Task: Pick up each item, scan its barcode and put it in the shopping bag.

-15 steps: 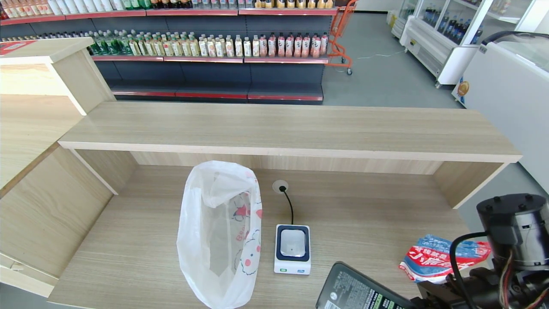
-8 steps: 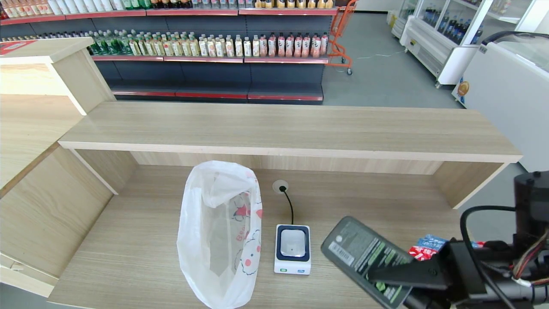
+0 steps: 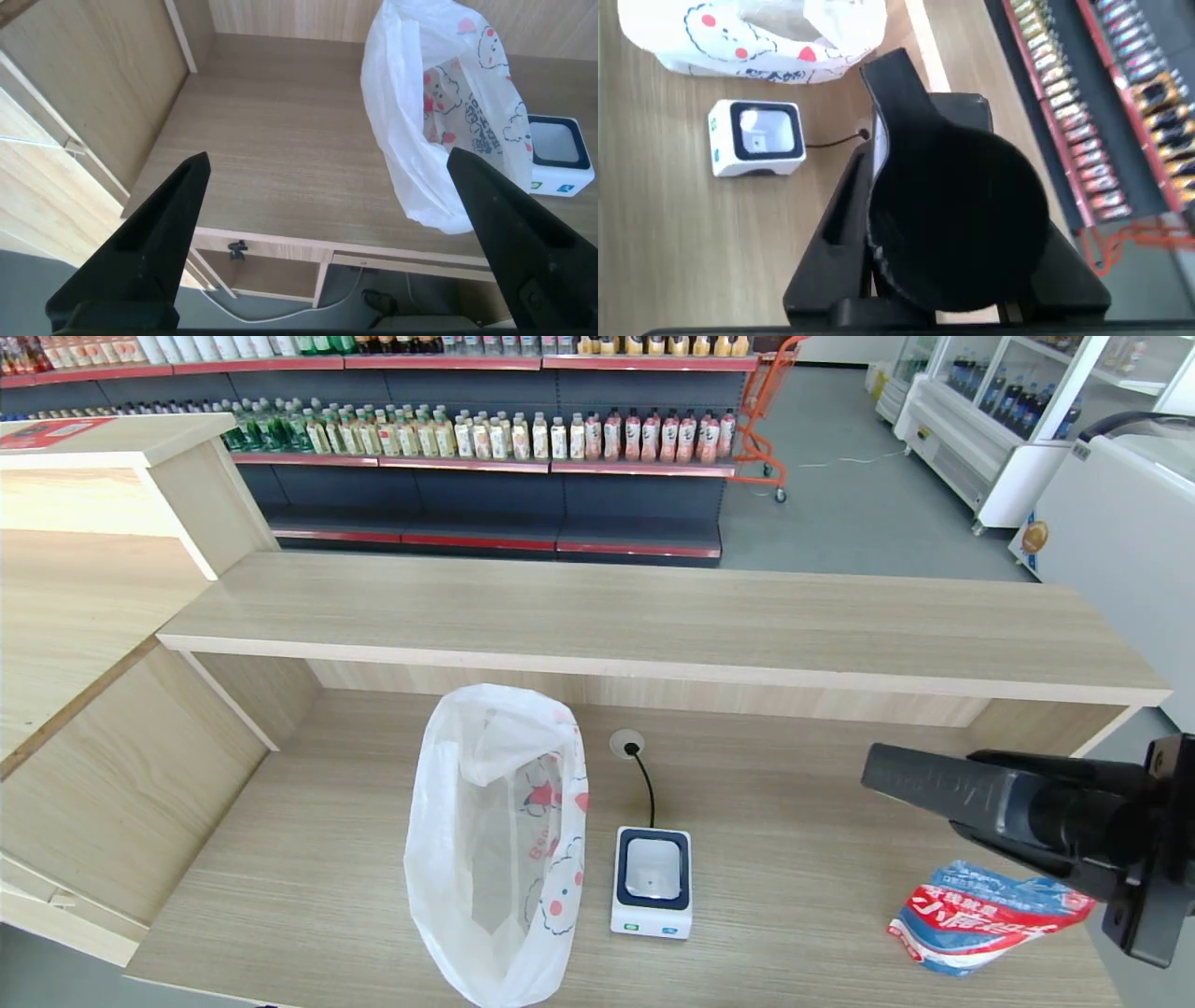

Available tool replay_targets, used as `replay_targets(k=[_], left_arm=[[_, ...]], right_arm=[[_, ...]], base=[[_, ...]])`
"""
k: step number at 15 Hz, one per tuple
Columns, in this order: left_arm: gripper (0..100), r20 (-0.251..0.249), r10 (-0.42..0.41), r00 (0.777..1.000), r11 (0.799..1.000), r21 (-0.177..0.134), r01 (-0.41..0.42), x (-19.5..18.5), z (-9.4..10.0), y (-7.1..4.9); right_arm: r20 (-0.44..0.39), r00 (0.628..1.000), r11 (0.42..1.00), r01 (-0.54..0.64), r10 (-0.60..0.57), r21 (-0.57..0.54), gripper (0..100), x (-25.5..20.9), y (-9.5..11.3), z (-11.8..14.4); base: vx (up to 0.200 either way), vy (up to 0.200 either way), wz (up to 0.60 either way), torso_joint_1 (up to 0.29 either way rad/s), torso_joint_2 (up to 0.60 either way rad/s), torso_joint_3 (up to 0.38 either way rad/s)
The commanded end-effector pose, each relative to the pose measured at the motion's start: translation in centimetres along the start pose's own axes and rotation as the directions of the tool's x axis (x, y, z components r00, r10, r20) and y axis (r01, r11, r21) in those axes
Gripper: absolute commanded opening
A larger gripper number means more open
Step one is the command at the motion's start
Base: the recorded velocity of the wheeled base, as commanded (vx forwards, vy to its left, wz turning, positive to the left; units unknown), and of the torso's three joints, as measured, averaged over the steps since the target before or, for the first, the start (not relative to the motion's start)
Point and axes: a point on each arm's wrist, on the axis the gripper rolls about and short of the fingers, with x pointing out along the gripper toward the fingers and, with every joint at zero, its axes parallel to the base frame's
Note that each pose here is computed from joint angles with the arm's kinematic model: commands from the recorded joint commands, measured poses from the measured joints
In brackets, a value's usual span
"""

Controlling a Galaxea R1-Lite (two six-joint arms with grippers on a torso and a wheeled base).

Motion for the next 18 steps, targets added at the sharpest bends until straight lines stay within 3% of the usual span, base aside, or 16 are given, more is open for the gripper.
replay_targets(k=[1,2,3,4,5,6,7,8,10,12,14,18], left_arm=[[100,0.001,-0.001,1.0,1.0,-0.001,0.001,0.0,0.0,0.0],[100,0.001,-0.001,1.0,1.0,-0.001,0.001,0.0,0.0,0.0],[100,0.001,-0.001,1.0,1.0,-0.001,0.001,0.0,0.0,0.0],[100,0.001,-0.001,1.0,1.0,-0.001,0.001,0.0,0.0,0.0],[100,0.001,-0.001,1.0,1.0,-0.001,0.001,0.0,0.0,0.0],[100,0.001,-0.001,1.0,1.0,-0.001,0.001,0.0,0.0,0.0],[100,0.001,-0.001,1.0,1.0,-0.001,0.001,0.0,0.0,0.0],[100,0.001,-0.001,1.0,1.0,-0.001,0.001,0.0,0.0,0.0],[100,0.001,-0.001,1.0,1.0,-0.001,0.001,0.0,0.0,0.0],[100,0.001,-0.001,1.0,1.0,-0.001,0.001,0.0,0.0,0.0],[100,0.001,-0.001,1.0,1.0,-0.001,0.001,0.0,0.0,0.0],[100,0.001,-0.001,1.0,1.0,-0.001,0.001,0.0,0.0,0.0]], right_arm=[[-0.112,0.981,0.974,0.176,-0.161,0.143,0,-2.0,-1.0,1.1],[-0.193,0.961,0.906,0.254,-0.198,0.338,0,-1.7,-1.0,1.0],[-0.241,0.949,0.851,0.293,-0.203,0.435,0,-1.4,-0.9,0.8],[-0.353,0.918,0.669,0.377,-0.179,0.641,0,0.0,-0.6,0.3],[-0.405,0.905,0.487,0.414,-0.131,0.769,0,1.1,0.1,0.2],[-0.426,0.903,0.38,0.415,-0.062,0.826,0,1.8,0.9,0.0],[-0.437,0.9,0.308,0.413,0.008,0.857,0,2.2,1.8,-0.4],[-0.438,0.897,0.266,0.408,0.062,0.873,0,2.7,2.5,-0.6],[-0.407,0.893,0.126,0.389,0.193,0.913,0,5.4,4.0,-1.0],[-0.409,0.881,0.097,0.397,0.237,0.913,0,8.0,4.7,-2.3],[-0.371,0.862,0.05,0.378,0.346,0.924,0,11.6,6.6,-5.5],[-0.278,0.853,-0.07,0.342,0.442,0.937,0,14.7,7.2,-8.3]], base=[[0.0,0.0,0.0,0.0,0.0,0.0],[0.0,0.0,0.0,0.0,0.0,0.0],[0.0,0.0,0.0,0.0,0.0,0.0],[0.0,0.0,0.0,0.0,0.0,0.0],[0.0,0.0,0.0,0.0,0.0,0.0],[0.0,0.0,0.0,0.0,0.0,0.0],[0.0,0.0,0.0,0.0,0.0,0.0],[0.0,0.0,0.0,0.0,0.0,0.0],[0.0,0.0,0.0,0.0,0.0,0.0],[0.0,0.0,0.0,0.0,0.0,0.0],[0.0,0.0,0.0,0.0,0.0,0.0],[0.0,0.0,0.0,0.0,0.0,0.0]])
